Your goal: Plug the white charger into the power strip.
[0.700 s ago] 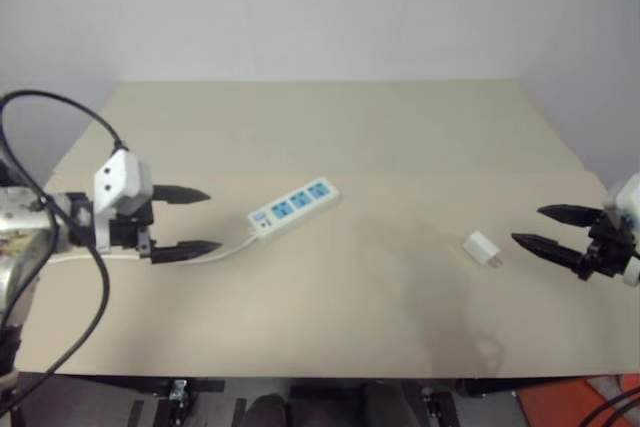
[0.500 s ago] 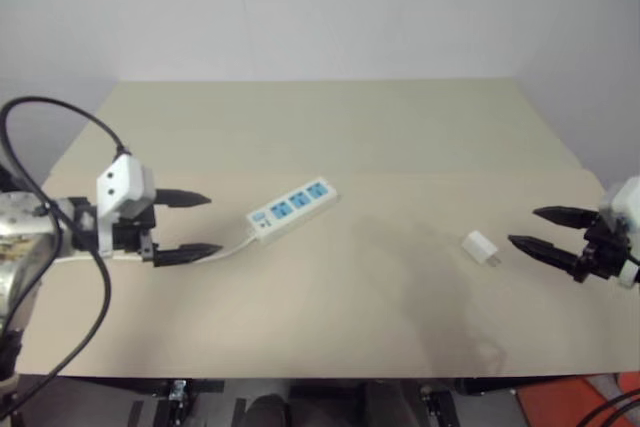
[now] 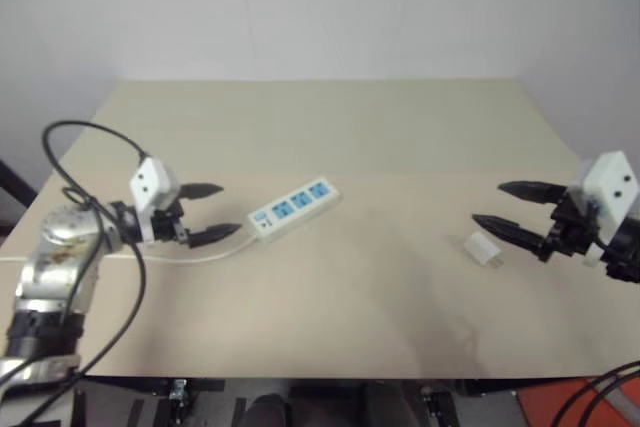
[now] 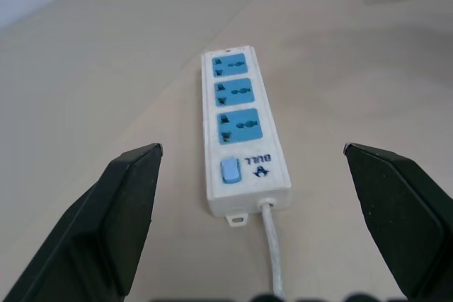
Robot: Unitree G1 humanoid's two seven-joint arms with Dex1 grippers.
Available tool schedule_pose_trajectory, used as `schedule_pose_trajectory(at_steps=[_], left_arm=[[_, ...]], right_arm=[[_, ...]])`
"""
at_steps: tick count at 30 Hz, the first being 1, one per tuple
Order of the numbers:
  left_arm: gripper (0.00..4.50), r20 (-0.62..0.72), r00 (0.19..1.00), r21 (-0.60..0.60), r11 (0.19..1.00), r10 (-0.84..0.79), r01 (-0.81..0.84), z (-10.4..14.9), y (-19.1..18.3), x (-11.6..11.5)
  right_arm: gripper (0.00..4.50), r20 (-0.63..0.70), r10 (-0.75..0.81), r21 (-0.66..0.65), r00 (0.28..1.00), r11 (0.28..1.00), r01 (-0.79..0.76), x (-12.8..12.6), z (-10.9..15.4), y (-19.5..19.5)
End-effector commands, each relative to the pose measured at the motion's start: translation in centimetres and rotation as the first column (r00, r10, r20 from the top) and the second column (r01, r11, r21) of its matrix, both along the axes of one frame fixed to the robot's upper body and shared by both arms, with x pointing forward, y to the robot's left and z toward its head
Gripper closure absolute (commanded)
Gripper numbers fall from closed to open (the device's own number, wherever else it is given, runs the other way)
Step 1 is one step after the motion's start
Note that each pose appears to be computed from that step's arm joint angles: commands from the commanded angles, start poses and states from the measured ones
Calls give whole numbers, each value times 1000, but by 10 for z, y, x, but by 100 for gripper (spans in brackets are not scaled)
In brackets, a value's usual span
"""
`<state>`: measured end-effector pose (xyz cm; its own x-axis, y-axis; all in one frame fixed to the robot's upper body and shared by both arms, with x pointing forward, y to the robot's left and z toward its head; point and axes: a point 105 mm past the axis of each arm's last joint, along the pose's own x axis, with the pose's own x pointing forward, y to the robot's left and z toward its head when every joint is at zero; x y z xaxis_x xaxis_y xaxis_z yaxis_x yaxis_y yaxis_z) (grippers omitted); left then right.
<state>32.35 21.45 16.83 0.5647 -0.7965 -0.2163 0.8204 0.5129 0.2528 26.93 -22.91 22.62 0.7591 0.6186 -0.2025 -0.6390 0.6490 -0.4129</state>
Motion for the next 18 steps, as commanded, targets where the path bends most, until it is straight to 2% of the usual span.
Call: schedule_pose_trajectory(at_steps=[1, 8, 18], left_arm=[[2, 56, 998, -40, 999, -6, 8, -4, -1, 8], [2, 59, 998, -60, 998, -27, 30, -27, -13, 23], [2, 74, 997, -77, 996, -29, 34, -45, -27, 42]], right_arm=[[93, 50, 50, 19, 997, 998, -52, -2, 15, 12], [93, 30, 109, 31, 994, 993, -110, 2, 10, 19], [93, 32, 138, 78, 990, 987, -140, -4, 15, 22]])
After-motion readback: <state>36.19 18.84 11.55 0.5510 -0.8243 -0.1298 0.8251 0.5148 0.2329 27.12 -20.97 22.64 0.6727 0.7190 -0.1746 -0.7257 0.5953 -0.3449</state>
